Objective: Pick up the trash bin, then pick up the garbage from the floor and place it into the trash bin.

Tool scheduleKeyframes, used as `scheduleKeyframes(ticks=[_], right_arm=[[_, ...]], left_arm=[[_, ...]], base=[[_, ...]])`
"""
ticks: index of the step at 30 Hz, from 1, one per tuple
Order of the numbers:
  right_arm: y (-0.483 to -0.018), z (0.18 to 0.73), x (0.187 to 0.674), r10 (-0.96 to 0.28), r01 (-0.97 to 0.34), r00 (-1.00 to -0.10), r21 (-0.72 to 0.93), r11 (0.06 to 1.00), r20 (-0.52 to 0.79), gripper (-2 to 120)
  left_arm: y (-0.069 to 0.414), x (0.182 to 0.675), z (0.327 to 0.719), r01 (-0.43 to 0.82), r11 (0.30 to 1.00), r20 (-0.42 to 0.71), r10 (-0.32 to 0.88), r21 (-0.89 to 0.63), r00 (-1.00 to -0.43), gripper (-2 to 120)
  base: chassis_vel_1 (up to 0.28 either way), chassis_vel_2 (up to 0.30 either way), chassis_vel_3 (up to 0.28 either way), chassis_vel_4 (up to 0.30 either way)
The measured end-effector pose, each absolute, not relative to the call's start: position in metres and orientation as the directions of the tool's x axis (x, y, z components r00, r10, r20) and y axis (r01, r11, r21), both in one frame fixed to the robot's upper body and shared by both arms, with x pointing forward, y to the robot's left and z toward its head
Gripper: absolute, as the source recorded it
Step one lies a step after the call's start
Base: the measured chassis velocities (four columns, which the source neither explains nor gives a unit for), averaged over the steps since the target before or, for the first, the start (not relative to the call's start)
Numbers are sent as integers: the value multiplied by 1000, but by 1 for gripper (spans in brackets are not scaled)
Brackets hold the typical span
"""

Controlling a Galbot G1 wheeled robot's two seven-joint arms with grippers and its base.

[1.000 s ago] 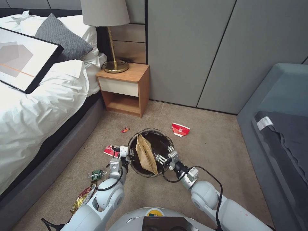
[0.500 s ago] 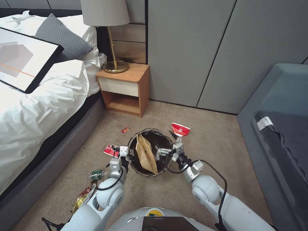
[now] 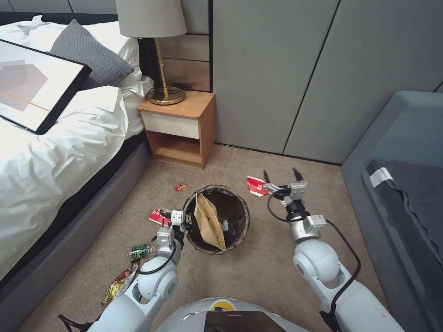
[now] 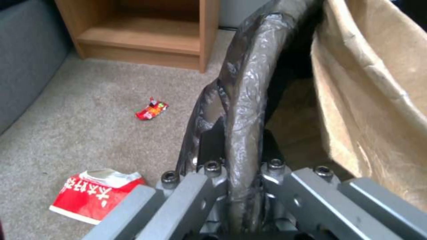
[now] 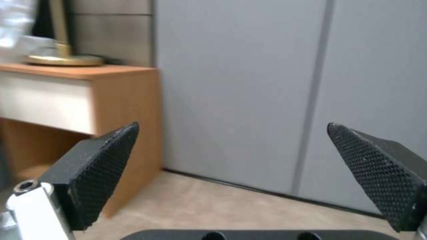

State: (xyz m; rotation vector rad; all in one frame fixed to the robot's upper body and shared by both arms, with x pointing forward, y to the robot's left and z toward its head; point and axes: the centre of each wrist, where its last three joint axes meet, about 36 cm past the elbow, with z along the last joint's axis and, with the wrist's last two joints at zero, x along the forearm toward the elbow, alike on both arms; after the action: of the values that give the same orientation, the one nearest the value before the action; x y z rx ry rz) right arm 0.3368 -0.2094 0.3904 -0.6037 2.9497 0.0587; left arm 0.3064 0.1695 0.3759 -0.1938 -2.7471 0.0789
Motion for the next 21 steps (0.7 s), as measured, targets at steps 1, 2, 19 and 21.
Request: scheduleKeyframes(ticks=[1,2,19,21], right_arm=[[-210,393,337,-375,-380,-917,11,925,-138,100],[-210,393,337,-375,-380,-917,11,925,-138,100],[-254,417,329,86,94,-986,-55,994,-141,100],[-256,404,316,143,149,-981,-38,988,-130,100]], left_arm=[[170,306,376,124,989,372,146,-82,-917,0],[170,306,376,124,989,372,146,-82,-917,0],[174,309,377,106,991,362,127,-78,-924,0],[176,310,377,100,992,359,120,-76,-925,0]], base=[[0,0,0,0],[0,0,0,0],[0,0,0,0],[0,0,0,0]])
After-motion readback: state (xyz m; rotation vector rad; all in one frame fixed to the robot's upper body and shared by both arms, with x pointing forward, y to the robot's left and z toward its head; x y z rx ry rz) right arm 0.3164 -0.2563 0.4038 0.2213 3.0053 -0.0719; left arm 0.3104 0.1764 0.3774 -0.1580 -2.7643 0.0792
